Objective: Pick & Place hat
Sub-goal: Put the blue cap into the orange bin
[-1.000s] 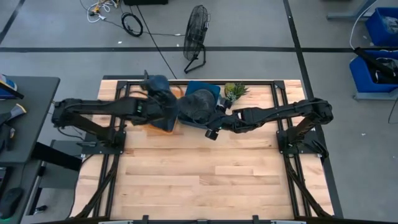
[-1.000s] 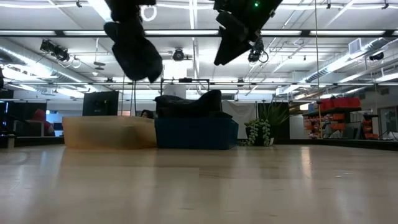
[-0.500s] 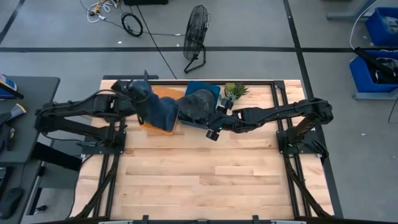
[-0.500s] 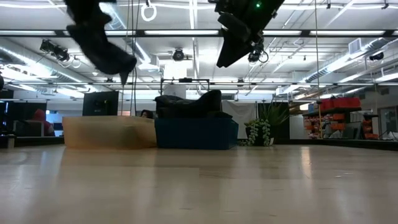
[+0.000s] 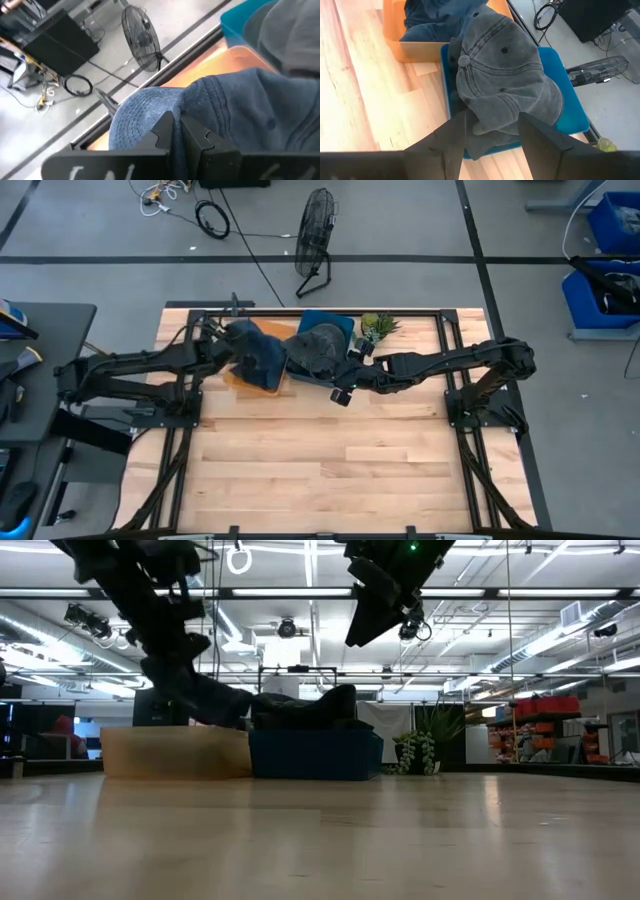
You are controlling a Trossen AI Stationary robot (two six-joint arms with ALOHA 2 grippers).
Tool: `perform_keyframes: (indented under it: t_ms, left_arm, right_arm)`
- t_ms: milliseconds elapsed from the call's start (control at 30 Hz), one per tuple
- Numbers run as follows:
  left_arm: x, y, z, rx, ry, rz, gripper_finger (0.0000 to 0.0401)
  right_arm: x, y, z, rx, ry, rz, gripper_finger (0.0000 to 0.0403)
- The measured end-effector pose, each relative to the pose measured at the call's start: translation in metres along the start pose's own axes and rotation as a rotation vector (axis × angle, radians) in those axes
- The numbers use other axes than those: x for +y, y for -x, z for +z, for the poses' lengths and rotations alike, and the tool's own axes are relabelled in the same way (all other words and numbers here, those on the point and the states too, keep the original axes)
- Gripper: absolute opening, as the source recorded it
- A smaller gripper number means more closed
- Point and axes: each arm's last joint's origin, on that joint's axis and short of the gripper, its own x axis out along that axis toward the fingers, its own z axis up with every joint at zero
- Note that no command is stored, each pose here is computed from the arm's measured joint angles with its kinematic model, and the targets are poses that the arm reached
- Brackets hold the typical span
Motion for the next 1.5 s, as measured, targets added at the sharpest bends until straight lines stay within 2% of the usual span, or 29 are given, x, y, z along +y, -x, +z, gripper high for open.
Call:
perform_keyframes:
  t_ms: [167,367,667,733,833,967,1200,1500]
  left_arm:
    - [0.006,-0.023,-0.007,0.102,0.005,-0.003,0.0021]
    - [-0.002,-0.040,-0.018,0.156,-0.106,-0.106,0.0027]
    - [-0.008,-0.030,0.005,-0.076,-0.184,-0.181,0.0007]
    - [-0.009,-0.029,0.004,-0.075,-0.237,-0.233,0.0007]
    - [-0.012,-0.028,-0.003,-0.028,-0.337,-0.367,0.0008]
    - [-0.014,-0.027,-0.012,0.045,-0.366,-0.500,0.0008]
    - [-0.013,-0.028,-0.014,0.071,-0.368,-0.455,0.0025]
    - [-0.008,-0.032,-0.015,0.095,-0.329,-0.422,0.0100]
  right_arm:
    - [0.000,0.000,0.000,-0.003,0.002,0.001,0.0185]
    - [0.000,0.000,0.000,-0.004,0.001,0.001,0.0185]
    - [0.000,0.000,0.000,-0.003,0.002,0.001,0.0185]
    - [0.000,0.000,0.000,-0.003,0.002,0.001,0.0185]
    - [0.000,0.000,0.000,-0.003,0.002,0.001,0.0185]
    - [0.000,0.000,0.000,-0.003,-0.002,0.001,0.0185]
    - [0.000,0.000,0.000,-0.003,-0.002,0.001,0.0185]
    - [0.000,0.000,0.000,-0.002,-0.028,0.001,0.0185]
